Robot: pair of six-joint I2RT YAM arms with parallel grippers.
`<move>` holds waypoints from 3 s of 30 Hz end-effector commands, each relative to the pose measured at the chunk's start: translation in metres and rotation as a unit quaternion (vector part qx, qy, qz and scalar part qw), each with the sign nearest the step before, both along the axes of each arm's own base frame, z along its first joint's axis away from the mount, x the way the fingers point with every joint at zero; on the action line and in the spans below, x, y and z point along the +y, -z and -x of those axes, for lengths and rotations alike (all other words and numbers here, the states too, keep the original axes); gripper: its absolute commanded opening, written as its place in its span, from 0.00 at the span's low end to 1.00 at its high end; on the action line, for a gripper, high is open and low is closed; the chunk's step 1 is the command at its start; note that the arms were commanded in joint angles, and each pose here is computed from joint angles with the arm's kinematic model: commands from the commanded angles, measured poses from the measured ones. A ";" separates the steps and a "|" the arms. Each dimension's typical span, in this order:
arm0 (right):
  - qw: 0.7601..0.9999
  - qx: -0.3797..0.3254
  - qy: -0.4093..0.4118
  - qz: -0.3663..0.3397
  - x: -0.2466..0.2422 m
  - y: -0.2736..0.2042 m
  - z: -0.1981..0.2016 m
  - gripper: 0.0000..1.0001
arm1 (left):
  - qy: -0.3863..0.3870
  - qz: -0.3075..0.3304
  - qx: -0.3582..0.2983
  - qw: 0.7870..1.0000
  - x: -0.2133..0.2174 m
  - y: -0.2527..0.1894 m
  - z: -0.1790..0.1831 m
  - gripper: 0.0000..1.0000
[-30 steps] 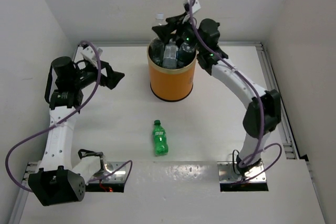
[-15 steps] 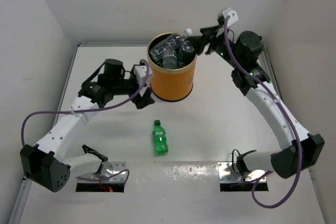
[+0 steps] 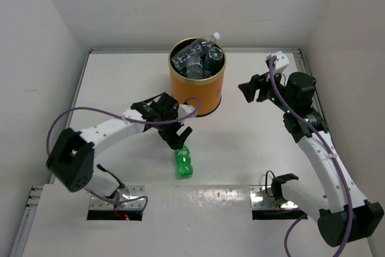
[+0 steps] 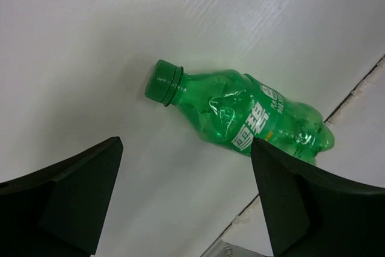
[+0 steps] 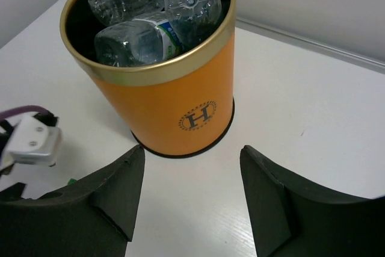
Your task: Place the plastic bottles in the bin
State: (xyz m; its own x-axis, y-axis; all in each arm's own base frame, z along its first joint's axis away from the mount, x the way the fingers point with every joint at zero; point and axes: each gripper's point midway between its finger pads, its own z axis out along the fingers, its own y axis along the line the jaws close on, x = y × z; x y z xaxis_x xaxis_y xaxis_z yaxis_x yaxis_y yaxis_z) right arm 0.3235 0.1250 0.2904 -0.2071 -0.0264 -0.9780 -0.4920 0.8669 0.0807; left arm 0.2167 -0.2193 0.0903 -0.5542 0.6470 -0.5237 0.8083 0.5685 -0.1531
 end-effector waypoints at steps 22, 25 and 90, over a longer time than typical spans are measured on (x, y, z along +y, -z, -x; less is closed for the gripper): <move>1.000 0.015 0.015 0.008 -0.024 0.015 0.008 0.63 | -0.198 -0.030 0.243 0.949 -0.021 0.067 0.019 0.99; 1.000 0.014 0.019 0.011 -0.028 0.015 0.010 0.63 | -0.187 -0.029 0.242 0.952 -0.024 0.071 0.016 0.86; 0.999 0.028 -0.028 -0.024 -0.010 0.021 0.010 0.70 | -0.110 0.259 -0.377 0.882 -0.089 -0.264 -0.236 1.00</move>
State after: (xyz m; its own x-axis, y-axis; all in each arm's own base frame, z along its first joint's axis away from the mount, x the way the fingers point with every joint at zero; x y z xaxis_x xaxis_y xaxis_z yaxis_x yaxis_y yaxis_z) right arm 0.3135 0.1142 0.2428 -0.3277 0.0023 -0.9448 -0.5121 0.8399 0.1797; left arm 0.4534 -0.3310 0.3100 -0.0273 0.1947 -0.9805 0.7159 0.6883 0.1168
